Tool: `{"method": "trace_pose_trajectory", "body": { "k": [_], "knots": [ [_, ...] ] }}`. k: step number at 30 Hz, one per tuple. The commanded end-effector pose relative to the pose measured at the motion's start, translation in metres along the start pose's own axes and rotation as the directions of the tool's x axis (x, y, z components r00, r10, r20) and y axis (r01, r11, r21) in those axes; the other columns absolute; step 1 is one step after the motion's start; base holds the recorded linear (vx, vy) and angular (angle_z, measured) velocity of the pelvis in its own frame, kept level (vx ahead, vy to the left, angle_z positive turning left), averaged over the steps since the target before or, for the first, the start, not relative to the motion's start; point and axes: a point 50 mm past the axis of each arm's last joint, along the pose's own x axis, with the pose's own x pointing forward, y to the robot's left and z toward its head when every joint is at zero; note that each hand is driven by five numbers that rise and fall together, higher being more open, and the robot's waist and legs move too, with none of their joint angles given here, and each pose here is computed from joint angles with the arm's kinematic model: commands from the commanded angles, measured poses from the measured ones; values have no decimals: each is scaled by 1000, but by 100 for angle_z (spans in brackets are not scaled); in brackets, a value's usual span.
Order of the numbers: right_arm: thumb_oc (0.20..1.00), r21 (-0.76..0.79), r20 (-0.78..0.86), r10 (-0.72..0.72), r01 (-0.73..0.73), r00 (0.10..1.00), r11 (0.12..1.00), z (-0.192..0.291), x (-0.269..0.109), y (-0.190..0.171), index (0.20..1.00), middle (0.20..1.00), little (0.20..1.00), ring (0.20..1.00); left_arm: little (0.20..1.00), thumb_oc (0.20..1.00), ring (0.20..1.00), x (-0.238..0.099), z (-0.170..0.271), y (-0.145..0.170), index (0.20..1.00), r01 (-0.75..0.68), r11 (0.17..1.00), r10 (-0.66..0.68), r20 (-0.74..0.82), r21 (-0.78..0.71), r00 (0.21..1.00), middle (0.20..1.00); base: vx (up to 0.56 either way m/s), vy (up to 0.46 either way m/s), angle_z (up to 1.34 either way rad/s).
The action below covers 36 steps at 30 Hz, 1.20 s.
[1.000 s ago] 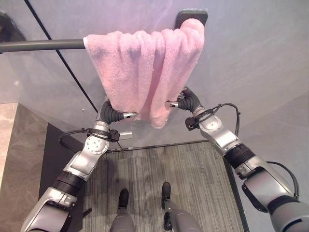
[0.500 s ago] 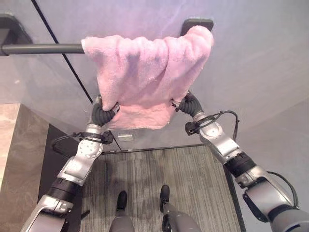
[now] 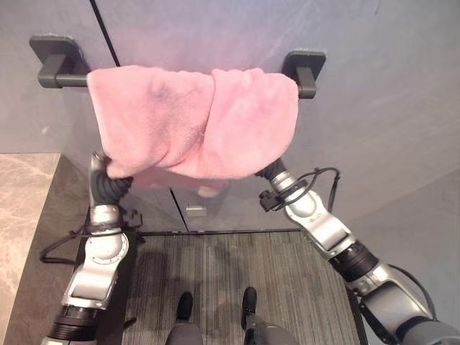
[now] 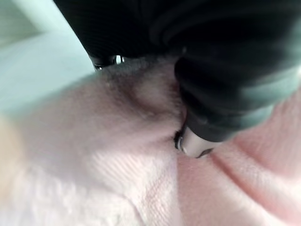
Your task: Put brush and paste in cup on sink, flatten towel.
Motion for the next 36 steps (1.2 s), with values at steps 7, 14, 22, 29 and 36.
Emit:
{"method": "trace_pose_trajectory", "body": {
  "k": [7,14,22,29,36],
  "knots": [
    [200,-124,203,13,12,979,992,65,30,-6,200,200,200,200,200,200,200,24,13,3,200,13,1000,-14,51,28,999,200,-11,3,2],
    [200,-133,420,9,52,908,990,112,16,-19,200,200,200,200,200,200,200,26,61,18,200,-60,995,78,258,-78,963,200,4,-1,1],
    [1000,-153,337,-3,58,941,987,81,-4,-23,1000,1000,1000,1000,200,200,200,11,35,27,200,-86,995,92,147,-48,985,200,0,3,-1],
    [1000,-153,144,-19,41,989,987,34,-10,-21,1000,1000,1000,1000,200,200,200,-2,-15,19,200,-39,999,40,-87,9,995,200,0,0,0],
    [200,-71,8,-51,51,999,996,3,-8,-18,200,200,200,200,200,200,200,-14,-38,8,200,-16,999,9,-204,-30,979,200,0,0,0]
  ]
}}
